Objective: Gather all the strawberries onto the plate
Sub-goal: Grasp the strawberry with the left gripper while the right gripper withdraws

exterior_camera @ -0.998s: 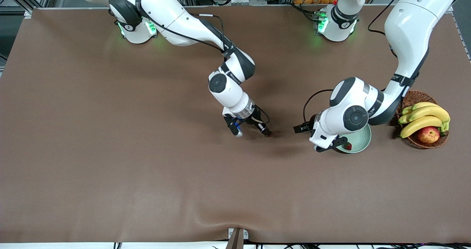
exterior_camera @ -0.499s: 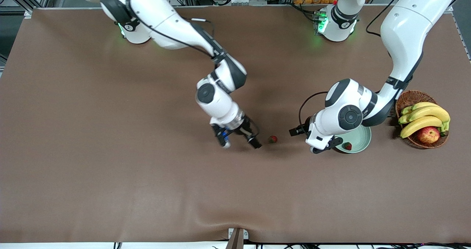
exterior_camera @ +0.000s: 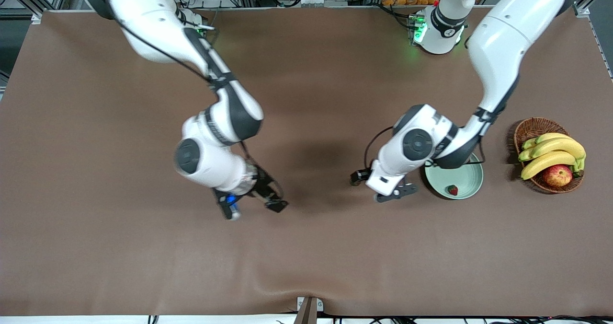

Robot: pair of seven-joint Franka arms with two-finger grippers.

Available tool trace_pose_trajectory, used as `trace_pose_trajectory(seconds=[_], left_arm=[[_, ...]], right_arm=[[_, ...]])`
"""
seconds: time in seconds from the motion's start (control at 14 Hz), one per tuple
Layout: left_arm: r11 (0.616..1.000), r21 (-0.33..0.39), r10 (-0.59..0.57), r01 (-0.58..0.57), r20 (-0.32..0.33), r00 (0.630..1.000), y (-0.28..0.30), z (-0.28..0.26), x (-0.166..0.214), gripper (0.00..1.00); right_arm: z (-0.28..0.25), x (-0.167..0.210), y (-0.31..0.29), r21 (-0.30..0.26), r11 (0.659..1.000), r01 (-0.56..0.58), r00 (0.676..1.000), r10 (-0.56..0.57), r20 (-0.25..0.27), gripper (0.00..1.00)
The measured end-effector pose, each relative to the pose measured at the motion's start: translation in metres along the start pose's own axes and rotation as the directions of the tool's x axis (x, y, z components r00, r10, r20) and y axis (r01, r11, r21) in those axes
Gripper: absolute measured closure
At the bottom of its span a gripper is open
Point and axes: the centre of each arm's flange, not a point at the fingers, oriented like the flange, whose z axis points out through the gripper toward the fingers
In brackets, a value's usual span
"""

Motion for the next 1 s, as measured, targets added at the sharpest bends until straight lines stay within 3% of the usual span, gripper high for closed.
trace_pose_trajectory(seconds=[0.36,0.64,0.78,1.0], left_arm=[[0.966,0.14,0.231,-0.22,-0.073,0.97,0.026,0.033,-0.021,0.0],[0.936,0.174,0.324,-0.306,-0.087,0.942,0.019,0.053,-0.016,0.04],[0.937,0.146,0.334,-0.318,-0.102,0.937,0.024,0.06,-0.017,0.06],[0.936,0.136,0.341,-0.326,-0.106,0.934,0.029,0.062,-0.02,0.1]], right_arm=[[-0.106,0.088,0.043,-0.061,0.988,0.14,0.989,-0.136,0.064,0.0],[-0.193,0.138,0.091,-0.082,0.953,0.293,0.953,-0.285,0.102,0.0],[-0.224,0.156,0.116,-0.148,0.915,0.375,0.927,-0.366,0.083,0.0],[-0.274,0.169,0.146,-0.246,0.832,0.496,0.864,-0.5,0.051,0.0]])
